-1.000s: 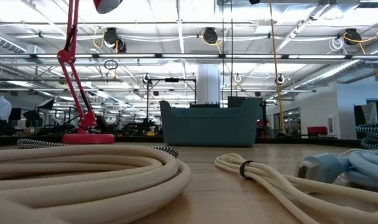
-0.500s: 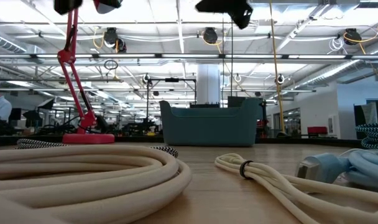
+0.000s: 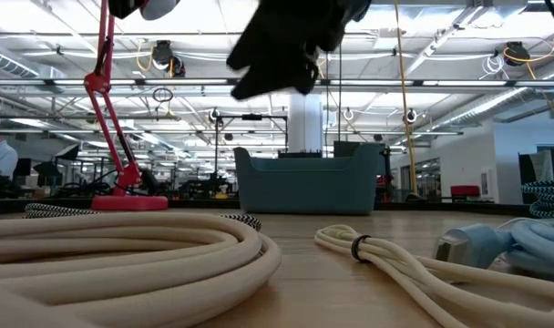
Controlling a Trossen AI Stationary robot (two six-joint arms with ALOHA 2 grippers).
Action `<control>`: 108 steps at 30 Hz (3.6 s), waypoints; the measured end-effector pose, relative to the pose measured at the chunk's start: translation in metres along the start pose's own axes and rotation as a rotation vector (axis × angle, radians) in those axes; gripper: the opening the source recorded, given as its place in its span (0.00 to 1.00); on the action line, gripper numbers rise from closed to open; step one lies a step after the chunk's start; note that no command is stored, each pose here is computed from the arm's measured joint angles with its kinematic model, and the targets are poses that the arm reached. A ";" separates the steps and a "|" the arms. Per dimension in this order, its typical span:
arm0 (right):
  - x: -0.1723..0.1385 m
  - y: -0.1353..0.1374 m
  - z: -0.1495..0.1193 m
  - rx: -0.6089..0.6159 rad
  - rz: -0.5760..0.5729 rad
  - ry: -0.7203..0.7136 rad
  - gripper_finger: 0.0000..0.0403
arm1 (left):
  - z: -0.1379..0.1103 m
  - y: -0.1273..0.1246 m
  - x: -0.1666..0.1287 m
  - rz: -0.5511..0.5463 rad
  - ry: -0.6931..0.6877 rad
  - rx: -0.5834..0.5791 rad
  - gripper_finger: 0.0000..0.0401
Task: Pick & Place USB Port
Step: Put the dark gray charger cable into the gray bin
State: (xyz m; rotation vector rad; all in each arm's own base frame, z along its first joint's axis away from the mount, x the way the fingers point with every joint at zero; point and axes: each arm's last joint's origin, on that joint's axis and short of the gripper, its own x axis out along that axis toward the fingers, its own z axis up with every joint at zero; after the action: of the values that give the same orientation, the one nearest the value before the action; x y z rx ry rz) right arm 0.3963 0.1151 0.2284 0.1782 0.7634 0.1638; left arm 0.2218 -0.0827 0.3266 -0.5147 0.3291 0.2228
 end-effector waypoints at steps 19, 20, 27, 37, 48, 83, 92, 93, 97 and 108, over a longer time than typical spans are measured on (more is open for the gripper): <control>0.040 -0.012 -0.014 0.018 0.028 0.028 0.52 | 0.001 0.010 0.000 0.143 -0.057 -0.031 0.20; 0.041 -0.012 -0.014 0.016 0.028 0.023 0.52 | 0.002 0.012 0.001 0.157 -0.059 -0.037 0.20; 0.045 -0.015 -0.015 0.022 0.020 0.024 0.52 | 0.007 0.023 -0.001 0.234 -0.087 -0.063 0.20; 0.071 -0.020 -0.031 0.072 0.031 0.054 0.52 | 0.020 0.035 -0.021 0.259 -0.131 -0.076 0.20; 0.101 -0.021 -0.041 0.100 0.085 0.087 0.52 | 0.020 0.037 -0.026 0.250 -0.112 -0.073 0.20; 0.078 -0.030 -0.034 0.130 -0.067 0.096 0.05 | 0.019 0.035 -0.028 0.238 -0.117 -0.102 0.20; -0.016 -0.014 0.023 0.086 -0.168 -0.158 0.05 | 0.043 0.053 -0.072 0.247 -0.296 -0.133 0.20; -0.030 -0.012 0.029 0.090 -0.183 -0.200 0.05 | 0.046 0.056 -0.080 0.245 -0.322 -0.137 0.20; -0.088 -0.006 0.053 0.119 -0.236 -0.396 0.04 | 0.053 0.064 -0.102 0.209 -0.381 -0.148 0.20; -0.173 0.001 0.074 0.142 -0.233 -0.677 0.04 | 0.033 0.044 -0.044 -0.262 -0.505 -0.116 0.20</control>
State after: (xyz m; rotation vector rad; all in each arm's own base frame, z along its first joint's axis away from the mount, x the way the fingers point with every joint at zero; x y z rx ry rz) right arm 0.3249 0.0726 0.3972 0.2595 0.1159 -0.1712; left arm 0.1765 -0.0340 0.3504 -0.5903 -0.2441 0.1115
